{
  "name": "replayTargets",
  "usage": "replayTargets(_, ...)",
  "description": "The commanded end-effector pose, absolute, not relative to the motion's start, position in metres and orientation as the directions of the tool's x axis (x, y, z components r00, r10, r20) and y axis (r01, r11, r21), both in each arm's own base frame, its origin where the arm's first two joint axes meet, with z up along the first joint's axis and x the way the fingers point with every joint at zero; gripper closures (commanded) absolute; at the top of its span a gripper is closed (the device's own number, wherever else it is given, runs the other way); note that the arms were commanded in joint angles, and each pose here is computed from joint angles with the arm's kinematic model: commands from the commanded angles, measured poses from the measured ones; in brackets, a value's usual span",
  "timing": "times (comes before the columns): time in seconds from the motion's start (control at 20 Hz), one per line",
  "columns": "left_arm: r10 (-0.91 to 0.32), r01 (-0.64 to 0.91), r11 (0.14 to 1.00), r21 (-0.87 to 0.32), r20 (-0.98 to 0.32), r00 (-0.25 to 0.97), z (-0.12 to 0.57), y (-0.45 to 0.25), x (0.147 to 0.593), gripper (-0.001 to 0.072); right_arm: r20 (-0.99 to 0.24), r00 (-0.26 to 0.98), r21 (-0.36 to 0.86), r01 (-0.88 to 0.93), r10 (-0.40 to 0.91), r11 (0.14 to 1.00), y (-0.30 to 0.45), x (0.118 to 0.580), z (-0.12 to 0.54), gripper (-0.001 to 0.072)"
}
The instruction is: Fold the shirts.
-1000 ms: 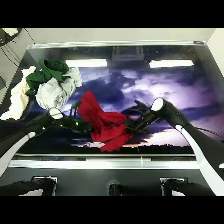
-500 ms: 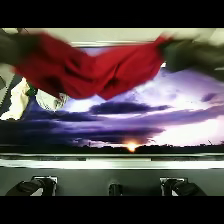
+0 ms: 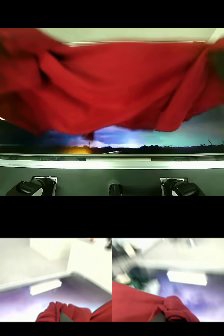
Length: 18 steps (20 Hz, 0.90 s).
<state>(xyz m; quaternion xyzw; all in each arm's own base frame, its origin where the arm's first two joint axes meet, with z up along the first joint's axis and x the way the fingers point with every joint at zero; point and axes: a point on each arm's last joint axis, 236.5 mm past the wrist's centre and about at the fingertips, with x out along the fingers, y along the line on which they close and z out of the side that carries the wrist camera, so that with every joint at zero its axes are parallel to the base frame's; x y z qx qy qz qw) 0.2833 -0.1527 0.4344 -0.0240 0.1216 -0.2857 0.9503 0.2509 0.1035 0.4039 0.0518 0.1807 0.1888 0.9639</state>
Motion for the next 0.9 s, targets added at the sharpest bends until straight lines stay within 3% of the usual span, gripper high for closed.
replayTargets(0.0, -0.419, 0.421, 0.894, -0.153, -0.617, 0.666, 0.291, -0.135, 0.302, 0.0677, -0.778, 0.597, 0.101, -0.192, 0.197, 0.976, 0.076, 0.245, 0.272, 0.0647)
replayTargets(0.1, -0.378, 0.373, 0.907, -0.196, -0.770, 0.515, 0.187, -0.135, 0.306, 0.0678, -0.898, 0.411, 0.093, -0.175, 0.159, 0.980, 0.081, 0.251, 0.186, 0.0647)
replayTargets(0.2, -0.348, 0.313, 0.924, -0.221, -0.825, 0.445, 0.099, -0.135, 0.316, 0.0678, -0.920, 0.367, 0.107, -0.113, 0.142, 0.988, 0.086, 0.273, 0.105, 0.0647)
replayTargets(0.4, -0.309, 0.209, 0.947, -0.244, -0.871, 0.383, 0.014, -0.131, 0.361, 0.0679, -0.850, 0.509, 0.240, 0.145, 0.136, 0.960, 0.080, 0.355, 0.020, 0.0647)
replayTargets(0.6, -0.301, 0.111, 0.953, -0.281, -0.860, 0.412, 0.002, -0.114, 0.440, 0.0677, -0.684, 0.706, 0.547, 0.329, 0.184, 0.770, 0.071, 0.437, 0.020, 0.0646)
replayTargets(0.8, -0.398, 0.020, 0.909, -0.416, -0.854, 0.334, -0.037, -0.135, 0.457, 0.0674, -0.694, 0.683, 0.622, 0.412, 0.226, 0.666, 0.084, 0.449, -0.012, 0.0644)
replayTargets(0.85, -0.434, -0.002, 0.889, -0.457, -0.846, 0.308, -0.041, -0.144, 0.454, 0.0624, -0.700, 0.676, 0.624, 0.423, 0.229, 0.657, 0.085, 0.449, -0.017, 0.0580)
